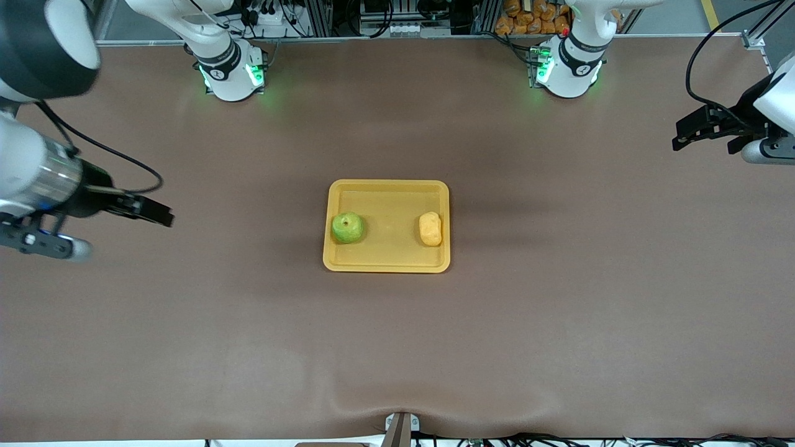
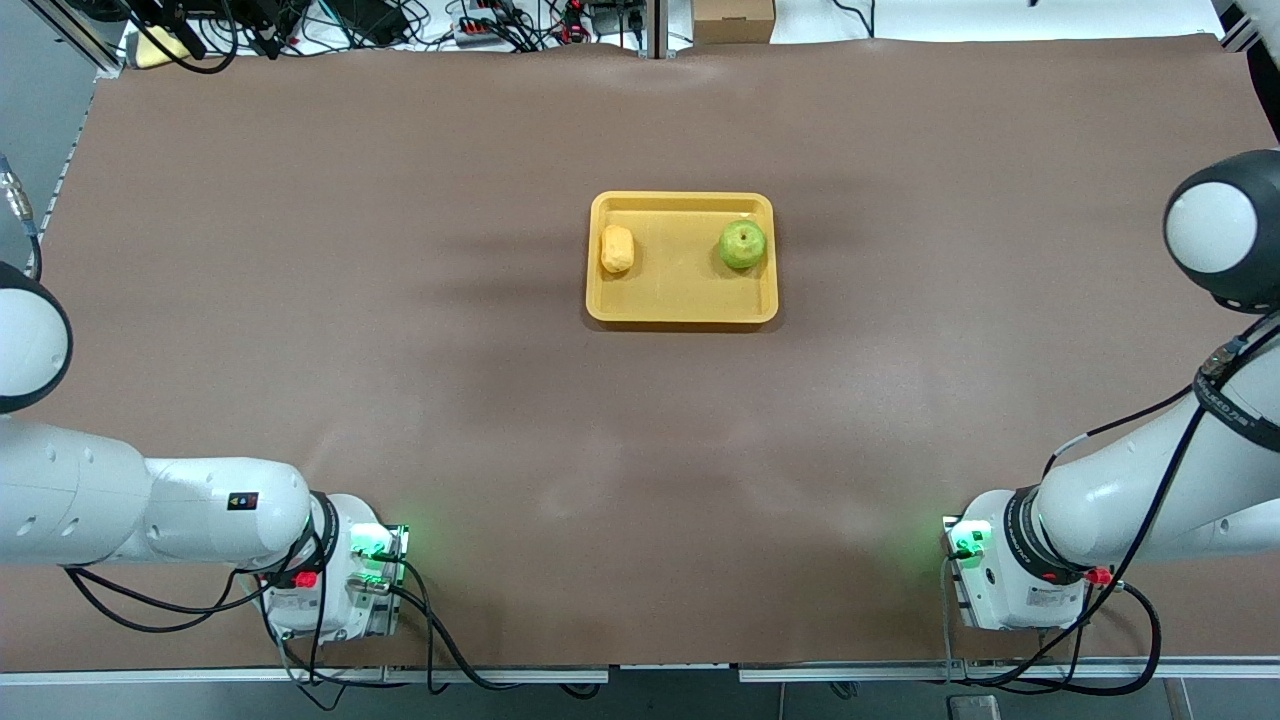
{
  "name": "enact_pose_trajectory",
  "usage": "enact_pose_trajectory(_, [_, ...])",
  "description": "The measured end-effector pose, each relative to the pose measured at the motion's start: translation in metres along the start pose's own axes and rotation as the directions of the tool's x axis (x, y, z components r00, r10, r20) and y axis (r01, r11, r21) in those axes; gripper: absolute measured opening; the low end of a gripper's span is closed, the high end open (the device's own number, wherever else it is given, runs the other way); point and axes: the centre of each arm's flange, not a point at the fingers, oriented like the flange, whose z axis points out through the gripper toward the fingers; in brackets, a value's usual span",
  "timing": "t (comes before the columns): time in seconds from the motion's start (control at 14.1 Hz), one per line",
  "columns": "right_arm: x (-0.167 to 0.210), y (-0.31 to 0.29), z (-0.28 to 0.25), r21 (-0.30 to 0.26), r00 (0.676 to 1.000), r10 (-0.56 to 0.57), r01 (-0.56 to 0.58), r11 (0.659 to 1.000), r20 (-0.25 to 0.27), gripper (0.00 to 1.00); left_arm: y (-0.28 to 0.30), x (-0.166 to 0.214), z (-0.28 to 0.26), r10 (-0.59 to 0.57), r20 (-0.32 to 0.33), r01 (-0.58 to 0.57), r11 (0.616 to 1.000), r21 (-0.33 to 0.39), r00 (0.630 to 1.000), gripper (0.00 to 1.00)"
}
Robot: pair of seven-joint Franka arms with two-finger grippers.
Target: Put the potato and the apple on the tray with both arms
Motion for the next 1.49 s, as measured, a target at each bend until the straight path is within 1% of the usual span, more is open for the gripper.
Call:
enact_pose_trajectory(0.21, [-0.011, 0.040, -0.017, -0.021, 0.999, -0.047, 0.047, 0.999, 0.021, 1.00, 0.000, 0.000, 0.000, 0.000, 0.000, 0.000, 1.000, 0.002, 1.000, 1.00])
enact_pose_trajectory(0.42, [-0.029, 0.053, -0.031, -0.032, 0.997, -0.060, 0.062, 0.998, 0.053, 1.00, 0.000, 0.000, 0.000, 0.000, 0.000, 0.000, 1.000, 0.002, 1.000, 1.00])
enact_pose_trajectory(0.92, [-0.069, 0.082, -0.045, -0.034, 0.995, -0.072, 0.074, 0.997, 0.062, 1.00, -0.001, 0.000, 0.000, 0.000, 0.000, 0.000, 1.000, 0.013, 1.000, 1.00])
enact_pose_trajectory(1.27, [-0.101, 0.094, -0.044, -0.032, 0.997, -0.075, 0.076, 0.997, 0.031, 1.00, -0.001, 0.000, 0.000, 0.000, 0.000, 0.000, 1.000, 0.013, 1.000, 1.00])
enact_pose_trajectory(1.42, [-0.106, 0.097, -0.041, -0.030, 0.994, -0.106, 0.106, 0.994, 0.010, 1.00, -0.001, 0.000, 0.000, 0.000, 0.000, 0.000, 1.000, 0.013, 1.000, 1.00])
enact_pose_trajectory(1.49, [-0.104, 0.101, -0.040, -0.028, 0.990, -0.139, 0.139, 0.990, -0.004, 1.00, -0.001, 0.000, 0.000, 0.000, 0.000, 0.000, 1.000, 0.013, 1.000, 1.00])
